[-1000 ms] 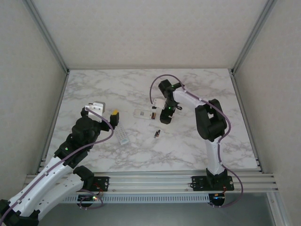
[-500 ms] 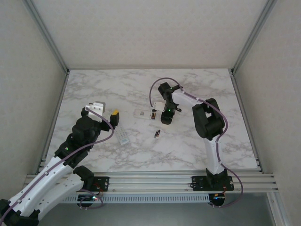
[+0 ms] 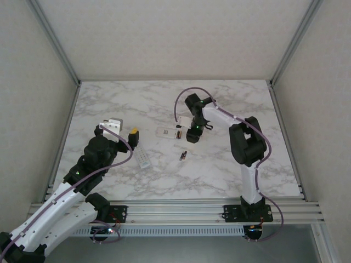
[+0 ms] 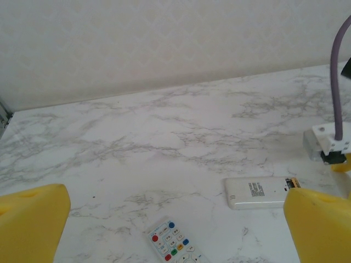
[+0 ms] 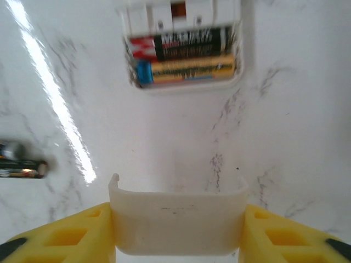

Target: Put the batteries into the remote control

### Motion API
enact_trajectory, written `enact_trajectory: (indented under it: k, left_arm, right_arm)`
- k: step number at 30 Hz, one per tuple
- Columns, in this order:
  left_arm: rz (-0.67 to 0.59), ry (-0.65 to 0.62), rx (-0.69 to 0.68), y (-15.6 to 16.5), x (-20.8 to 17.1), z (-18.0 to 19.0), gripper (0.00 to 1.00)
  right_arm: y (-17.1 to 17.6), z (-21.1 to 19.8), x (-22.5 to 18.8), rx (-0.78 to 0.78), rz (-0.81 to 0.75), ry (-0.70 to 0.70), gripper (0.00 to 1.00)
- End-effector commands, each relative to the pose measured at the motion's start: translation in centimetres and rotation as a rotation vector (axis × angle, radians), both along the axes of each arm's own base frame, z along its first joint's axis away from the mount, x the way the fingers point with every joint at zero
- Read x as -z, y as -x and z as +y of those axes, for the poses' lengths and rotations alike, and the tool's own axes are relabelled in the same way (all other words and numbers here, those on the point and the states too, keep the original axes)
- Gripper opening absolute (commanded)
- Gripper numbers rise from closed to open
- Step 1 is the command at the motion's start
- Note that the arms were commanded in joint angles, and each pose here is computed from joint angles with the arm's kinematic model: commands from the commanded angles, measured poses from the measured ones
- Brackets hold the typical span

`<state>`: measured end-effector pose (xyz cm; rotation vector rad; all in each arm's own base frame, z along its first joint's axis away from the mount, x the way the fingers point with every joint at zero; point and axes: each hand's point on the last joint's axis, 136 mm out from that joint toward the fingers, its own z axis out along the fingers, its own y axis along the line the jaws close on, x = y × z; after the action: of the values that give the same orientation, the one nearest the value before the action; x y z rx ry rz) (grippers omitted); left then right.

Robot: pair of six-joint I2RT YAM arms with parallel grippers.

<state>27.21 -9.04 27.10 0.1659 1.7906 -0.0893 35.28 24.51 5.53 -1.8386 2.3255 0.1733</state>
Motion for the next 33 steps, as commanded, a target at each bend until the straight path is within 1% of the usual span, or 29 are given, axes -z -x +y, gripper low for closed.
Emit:
enact_trajectory:
  k: [1, 3, 8, 14, 33]
  left_arm:
    - [-0.026, 0.018, -0.028, -0.1, -0.6, 0.6, 1.0]
    - [-0.02, 0.017, -0.026, -0.2, -0.5, 0.5, 1.0]
    - [-0.013, 0.019, 0.002, -0.4, -0.5, -0.2, 0.99]
    - [-0.037, 0.039, 0.023, -0.1, -1.1, -0.3, 0.99]
    - [-0.031, 0.049, 0.013, 0.1, -0.7, -0.2, 1.0]
  right_arm:
    - [0.8, 2.6, -3.0, 0.029, -0.019, -0.093, 0.5]
    - [0.6, 3.8, -3.1, 0.037, -0.014, -0.113, 0.5]
    - [-0.5, 5.6, -2.4, 0.04, -0.003, -0.109, 0.51]
    - [-1.1, 5.8, -1.3, 0.01, 0.013, -0.07, 0.51]
    - [-0.8, 6.2, 1.5, 0.013, 0.072, -0.049, 0.53]
